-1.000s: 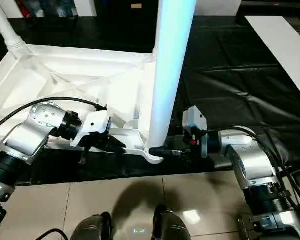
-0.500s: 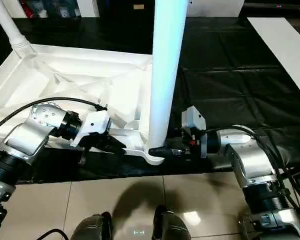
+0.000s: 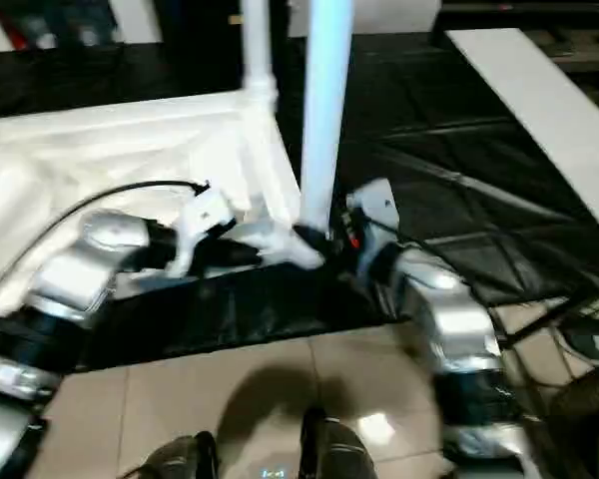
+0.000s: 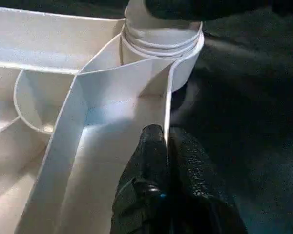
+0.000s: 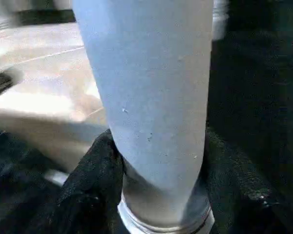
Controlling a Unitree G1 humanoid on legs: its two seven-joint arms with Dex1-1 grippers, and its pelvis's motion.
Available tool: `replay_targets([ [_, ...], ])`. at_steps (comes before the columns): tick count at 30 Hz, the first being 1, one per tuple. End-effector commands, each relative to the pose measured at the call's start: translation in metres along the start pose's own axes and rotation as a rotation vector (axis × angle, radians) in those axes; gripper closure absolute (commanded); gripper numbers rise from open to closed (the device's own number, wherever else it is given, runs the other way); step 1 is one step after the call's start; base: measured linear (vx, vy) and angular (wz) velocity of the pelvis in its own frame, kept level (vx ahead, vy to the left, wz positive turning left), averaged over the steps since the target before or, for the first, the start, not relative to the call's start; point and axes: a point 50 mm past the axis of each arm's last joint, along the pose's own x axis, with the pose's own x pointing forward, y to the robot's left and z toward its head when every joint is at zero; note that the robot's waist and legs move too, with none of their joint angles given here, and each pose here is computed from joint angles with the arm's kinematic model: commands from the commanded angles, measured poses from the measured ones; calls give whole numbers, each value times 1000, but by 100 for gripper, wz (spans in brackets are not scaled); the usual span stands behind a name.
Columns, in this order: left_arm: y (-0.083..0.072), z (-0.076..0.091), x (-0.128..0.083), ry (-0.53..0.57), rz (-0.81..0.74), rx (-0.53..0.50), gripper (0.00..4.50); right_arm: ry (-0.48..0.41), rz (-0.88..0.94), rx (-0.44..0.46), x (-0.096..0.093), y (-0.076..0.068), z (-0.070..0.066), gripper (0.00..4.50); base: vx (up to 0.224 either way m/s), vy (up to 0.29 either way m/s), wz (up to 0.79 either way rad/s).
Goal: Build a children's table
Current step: Rotate leg to tighten
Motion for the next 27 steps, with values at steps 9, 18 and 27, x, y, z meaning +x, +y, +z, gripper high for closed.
replay_targets([
  [9, -10, 25, 14, -61, 29, 60, 450, 34, 118, 47, 16, 35, -11, 160, 0, 0, 0],
  [18, 0, 1, -14, 13, -134, 185, 450, 48, 269, -125, -25, -9, -5, 79, 0, 0, 0],
  [27, -3, -10, -29, 87, -366, 303, 450, 109, 540, -255, -47, -22, 4, 55, 0, 0, 0],
])
